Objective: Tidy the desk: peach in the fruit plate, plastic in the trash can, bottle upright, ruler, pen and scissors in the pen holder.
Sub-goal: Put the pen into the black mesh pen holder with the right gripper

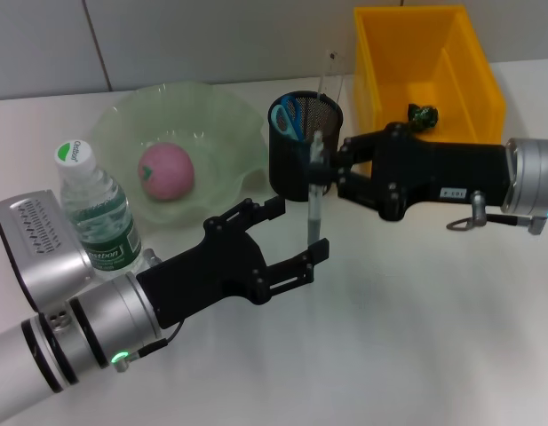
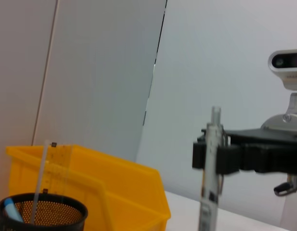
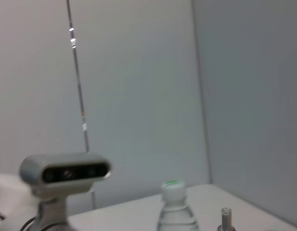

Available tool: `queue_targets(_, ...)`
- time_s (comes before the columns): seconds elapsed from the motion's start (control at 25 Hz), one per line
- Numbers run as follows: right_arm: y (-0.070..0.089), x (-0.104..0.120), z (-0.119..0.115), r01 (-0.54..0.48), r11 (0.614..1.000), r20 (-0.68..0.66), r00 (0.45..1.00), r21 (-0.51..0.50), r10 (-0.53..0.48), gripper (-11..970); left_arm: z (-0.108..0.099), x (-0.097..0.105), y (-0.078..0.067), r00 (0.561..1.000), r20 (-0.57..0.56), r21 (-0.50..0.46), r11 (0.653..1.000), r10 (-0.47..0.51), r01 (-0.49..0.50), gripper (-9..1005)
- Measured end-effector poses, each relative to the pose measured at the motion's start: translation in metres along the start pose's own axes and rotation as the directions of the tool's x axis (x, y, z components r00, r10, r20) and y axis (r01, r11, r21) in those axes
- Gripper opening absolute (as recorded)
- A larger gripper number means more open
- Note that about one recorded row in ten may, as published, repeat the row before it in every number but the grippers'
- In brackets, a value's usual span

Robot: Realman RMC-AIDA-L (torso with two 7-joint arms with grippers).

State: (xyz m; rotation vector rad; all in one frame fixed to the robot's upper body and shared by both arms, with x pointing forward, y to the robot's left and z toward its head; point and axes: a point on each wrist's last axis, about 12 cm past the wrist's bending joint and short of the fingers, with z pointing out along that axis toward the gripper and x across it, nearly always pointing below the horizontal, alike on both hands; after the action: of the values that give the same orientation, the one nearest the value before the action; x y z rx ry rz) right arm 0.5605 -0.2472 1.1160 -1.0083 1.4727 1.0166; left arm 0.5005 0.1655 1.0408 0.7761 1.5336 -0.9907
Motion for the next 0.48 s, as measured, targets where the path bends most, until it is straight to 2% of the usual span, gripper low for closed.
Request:
queue_targets(0.12, -0.004, -0.003, -0.005, 0.000, 0.999, 0.032, 0.999, 0.047, -0.002, 172, -0.004, 0.003, 0.000, 1.000, -0.007, -0.009, 1.000, -0.006, 0.006, 844)
queue_targets(0.28, -0.018, -0.008, -0.014, -0.017, 0.989, 0.052, 0.999, 0.148, 0.010, 178, -0.008, 0.007, 0.001, 1.000, -0.019, -0.018, 1.000, -0.015, 0.014, 844)
queue_targets(0.44, -0.035, -0.015, -0.011, -0.036, 0.972, 0.042, 0.999, 0.232, 0.027, 184, -0.019, 0.016, 0.001, 0.998, -0.043, -0.033, 0.999, -0.034, 0.033, 844)
queue_targets(0.48, -0.035, -0.015, -0.011, -0.036, 0.972, 0.042, 0.999, 0.232, 0.027, 186, -0.021, 0.018, 0.001, 0.998, -0.047, -0.035, 0.999, -0.037, 0.035, 844)
